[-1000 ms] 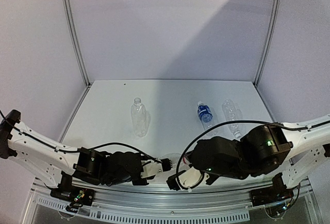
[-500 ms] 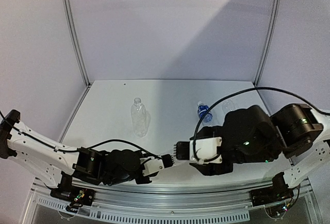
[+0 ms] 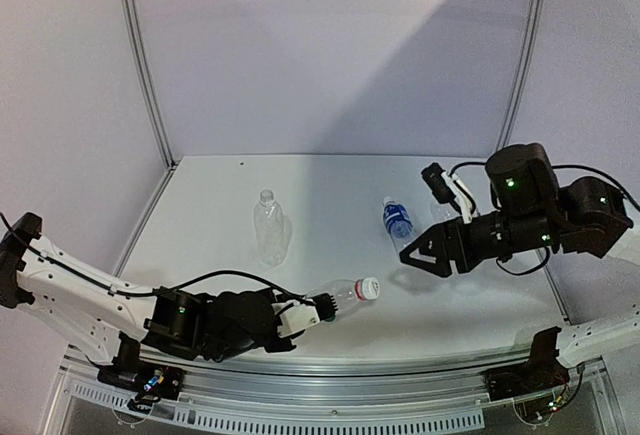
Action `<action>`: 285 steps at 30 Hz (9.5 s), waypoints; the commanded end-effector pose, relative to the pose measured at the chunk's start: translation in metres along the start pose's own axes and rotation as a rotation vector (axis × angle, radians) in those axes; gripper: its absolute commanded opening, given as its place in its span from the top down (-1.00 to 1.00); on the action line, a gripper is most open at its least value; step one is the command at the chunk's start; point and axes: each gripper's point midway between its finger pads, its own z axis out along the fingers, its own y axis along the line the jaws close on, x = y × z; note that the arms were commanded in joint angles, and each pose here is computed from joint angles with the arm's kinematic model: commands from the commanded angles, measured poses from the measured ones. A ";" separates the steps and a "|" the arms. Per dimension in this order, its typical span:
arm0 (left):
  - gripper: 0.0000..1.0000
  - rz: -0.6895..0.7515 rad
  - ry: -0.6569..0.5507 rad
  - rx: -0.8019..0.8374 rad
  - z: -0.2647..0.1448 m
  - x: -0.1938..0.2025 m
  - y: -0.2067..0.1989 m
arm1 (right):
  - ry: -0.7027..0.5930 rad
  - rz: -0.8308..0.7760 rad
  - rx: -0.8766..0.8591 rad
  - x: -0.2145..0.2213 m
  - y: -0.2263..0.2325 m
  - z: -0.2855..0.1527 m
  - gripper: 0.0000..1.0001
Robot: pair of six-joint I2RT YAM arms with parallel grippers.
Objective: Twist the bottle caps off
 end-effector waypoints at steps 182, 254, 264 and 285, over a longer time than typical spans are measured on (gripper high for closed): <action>0.69 -0.522 -0.183 -0.175 -0.029 -0.009 0.090 | -0.316 -0.177 -0.217 -0.092 0.109 0.111 0.08; -0.63 -0.620 -0.384 -0.167 -0.084 -0.023 0.121 | -0.146 -0.244 0.251 -0.210 -0.081 0.266 0.93; -0.63 -0.619 -0.388 -0.161 -0.085 -0.024 0.121 | -0.126 -0.224 0.274 -0.206 -0.100 0.290 0.66; -0.63 -0.614 -0.387 -0.154 -0.083 -0.024 0.118 | -0.120 -0.219 0.241 -0.204 -0.095 0.292 -0.02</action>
